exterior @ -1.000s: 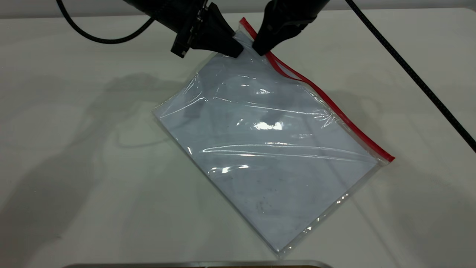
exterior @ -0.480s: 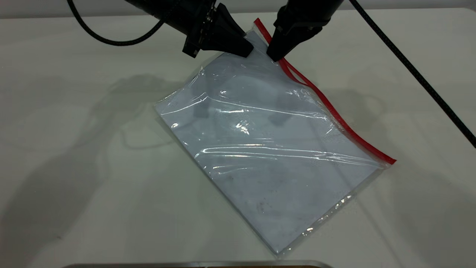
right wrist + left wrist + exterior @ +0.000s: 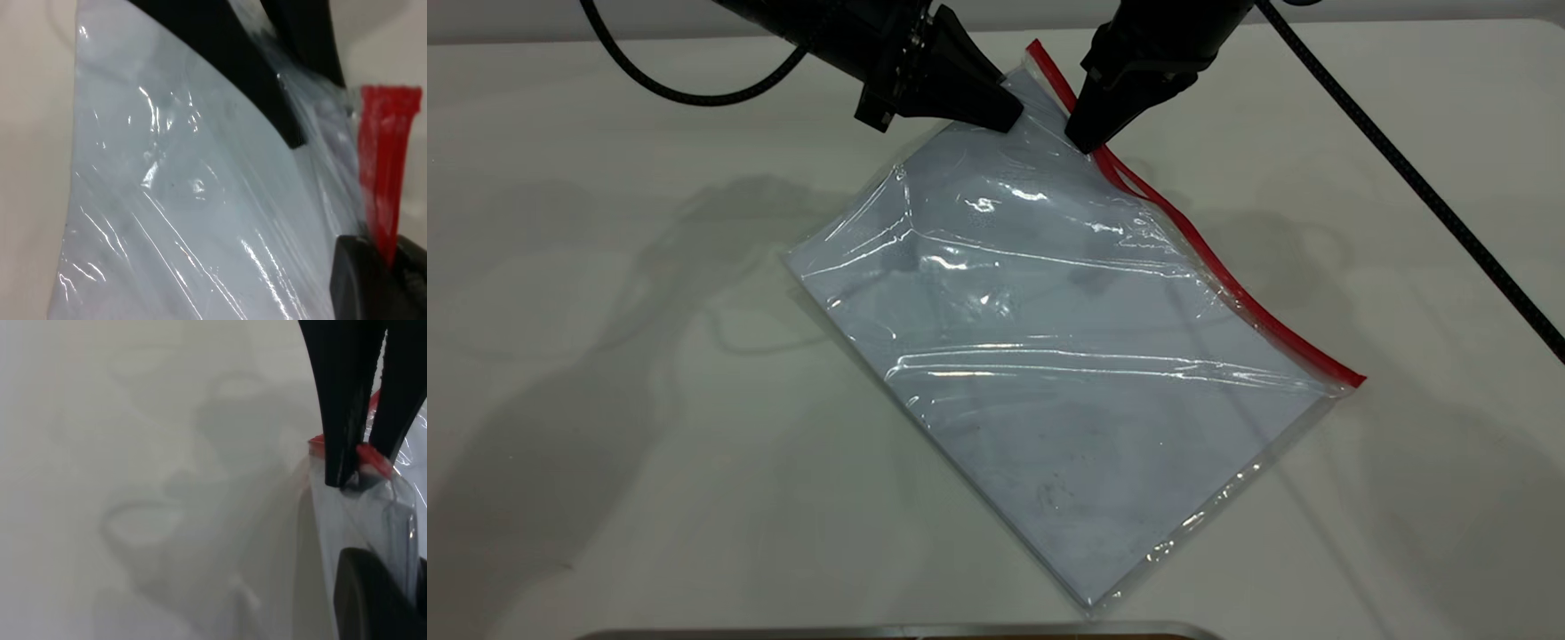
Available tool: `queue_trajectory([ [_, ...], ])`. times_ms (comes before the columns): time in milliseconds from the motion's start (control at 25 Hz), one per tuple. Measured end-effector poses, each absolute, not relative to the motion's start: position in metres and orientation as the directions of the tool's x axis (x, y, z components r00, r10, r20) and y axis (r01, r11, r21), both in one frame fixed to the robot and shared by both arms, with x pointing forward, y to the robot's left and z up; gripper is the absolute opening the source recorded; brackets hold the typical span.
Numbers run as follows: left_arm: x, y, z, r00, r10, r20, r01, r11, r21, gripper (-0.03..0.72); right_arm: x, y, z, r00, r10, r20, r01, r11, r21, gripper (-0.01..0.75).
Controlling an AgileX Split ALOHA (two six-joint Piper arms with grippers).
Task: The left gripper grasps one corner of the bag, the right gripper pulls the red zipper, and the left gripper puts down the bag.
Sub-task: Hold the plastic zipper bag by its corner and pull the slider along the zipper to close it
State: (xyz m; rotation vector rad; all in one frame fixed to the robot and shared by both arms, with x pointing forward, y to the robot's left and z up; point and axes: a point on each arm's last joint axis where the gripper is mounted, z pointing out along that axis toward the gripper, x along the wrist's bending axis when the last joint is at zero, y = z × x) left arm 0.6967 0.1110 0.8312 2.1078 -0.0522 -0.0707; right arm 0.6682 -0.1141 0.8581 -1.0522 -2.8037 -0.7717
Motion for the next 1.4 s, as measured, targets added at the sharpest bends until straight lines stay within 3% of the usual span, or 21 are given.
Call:
queue_trajectory([
  [720,0.714,0.154,0.838,0.995,0.075,-0.07,0.098,-0.494,0.864,0.053,0.663,-0.133,0.837,-0.804,0.565,0.183,0.592,0.738,0.323,0.062],
  [1080,0.718,0.172,0.83,0.988,0.128,-0.091,0.149,-0.576,0.804,0.053,0.651,-0.147,0.832,-0.792,0.573,0.209,0.604,0.787,0.13,0.065],
  [1400,0.719,0.177,0.824,0.983,0.161,-0.093,0.175,-0.638,0.75,0.053,0.646,-0.166,0.83,-0.746,0.655,0.122,0.65,0.756,-0.077,0.077],
])
